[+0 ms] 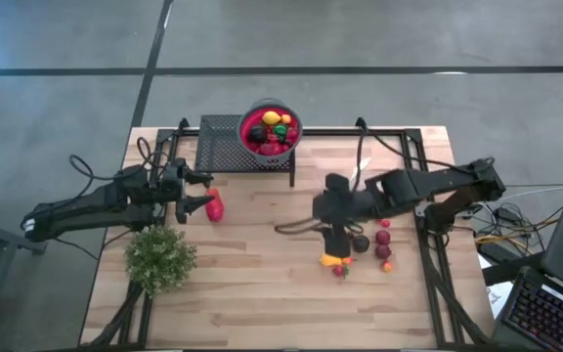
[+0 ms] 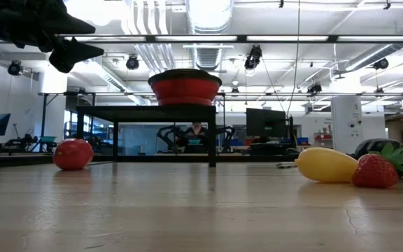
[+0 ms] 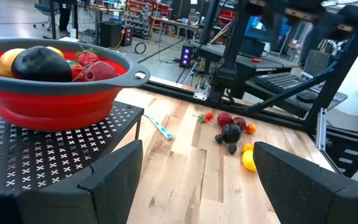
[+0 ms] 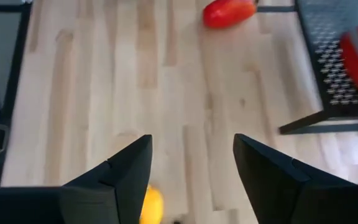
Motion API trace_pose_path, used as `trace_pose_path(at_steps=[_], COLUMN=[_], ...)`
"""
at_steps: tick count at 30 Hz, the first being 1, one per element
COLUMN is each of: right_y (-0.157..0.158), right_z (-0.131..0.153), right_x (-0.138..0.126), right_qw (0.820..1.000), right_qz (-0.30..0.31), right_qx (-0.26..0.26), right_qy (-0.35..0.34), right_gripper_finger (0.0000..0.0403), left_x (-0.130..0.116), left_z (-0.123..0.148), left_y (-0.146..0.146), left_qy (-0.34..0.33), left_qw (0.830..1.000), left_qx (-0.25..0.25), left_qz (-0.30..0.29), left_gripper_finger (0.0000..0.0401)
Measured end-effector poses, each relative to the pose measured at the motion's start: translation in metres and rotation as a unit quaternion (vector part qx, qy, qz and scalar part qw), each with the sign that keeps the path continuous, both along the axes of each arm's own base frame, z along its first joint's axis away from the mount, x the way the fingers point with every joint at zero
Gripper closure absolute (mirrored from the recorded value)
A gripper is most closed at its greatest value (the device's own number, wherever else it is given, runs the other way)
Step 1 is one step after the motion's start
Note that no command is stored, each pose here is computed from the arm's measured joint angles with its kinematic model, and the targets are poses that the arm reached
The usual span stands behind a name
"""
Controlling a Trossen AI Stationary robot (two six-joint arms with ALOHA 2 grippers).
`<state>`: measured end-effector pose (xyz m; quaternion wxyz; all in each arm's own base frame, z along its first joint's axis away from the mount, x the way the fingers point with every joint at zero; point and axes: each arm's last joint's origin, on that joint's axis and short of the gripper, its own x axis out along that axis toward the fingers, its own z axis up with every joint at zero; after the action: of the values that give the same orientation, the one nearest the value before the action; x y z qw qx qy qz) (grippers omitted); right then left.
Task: Pick & Place Fruit
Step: Put the yellow mango into the red gray strainer bowl on the shelf
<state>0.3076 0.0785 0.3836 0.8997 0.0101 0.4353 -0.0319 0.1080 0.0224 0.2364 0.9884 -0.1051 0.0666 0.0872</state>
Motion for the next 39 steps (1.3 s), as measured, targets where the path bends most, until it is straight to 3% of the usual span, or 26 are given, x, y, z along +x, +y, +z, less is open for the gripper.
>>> trace_pose_path(at_steps=[13, 29, 39], right_y=[0.048, 0.061, 0.057], right_z=[-0.044, -0.115, -0.148], right_x=[-0.016, -0.021, -0.030], right_qw=[0.997, 0.994, 0.991], right_qz=[0.049, 0.050, 0.020], right_qx=[-0.001, 0.006, 0.016], right_qy=[0.065, 0.096, 0.128], right_gripper_finger=[0.0203, 0.0229, 0.0177], left_x=[0.000, 0.000, 0.000], left_z=[0.000, 0.000, 0.000], left_y=[0.000, 0.000, 0.000], left_qy=[0.000, 0.000, 0.000], left_qw=[1.000, 1.000, 1.000], left_qx=[0.000, 0.000, 0.000], left_qz=[0.000, 0.000, 0.000], left_gripper_finger=[0.0089, 0.0089, 0.0089])
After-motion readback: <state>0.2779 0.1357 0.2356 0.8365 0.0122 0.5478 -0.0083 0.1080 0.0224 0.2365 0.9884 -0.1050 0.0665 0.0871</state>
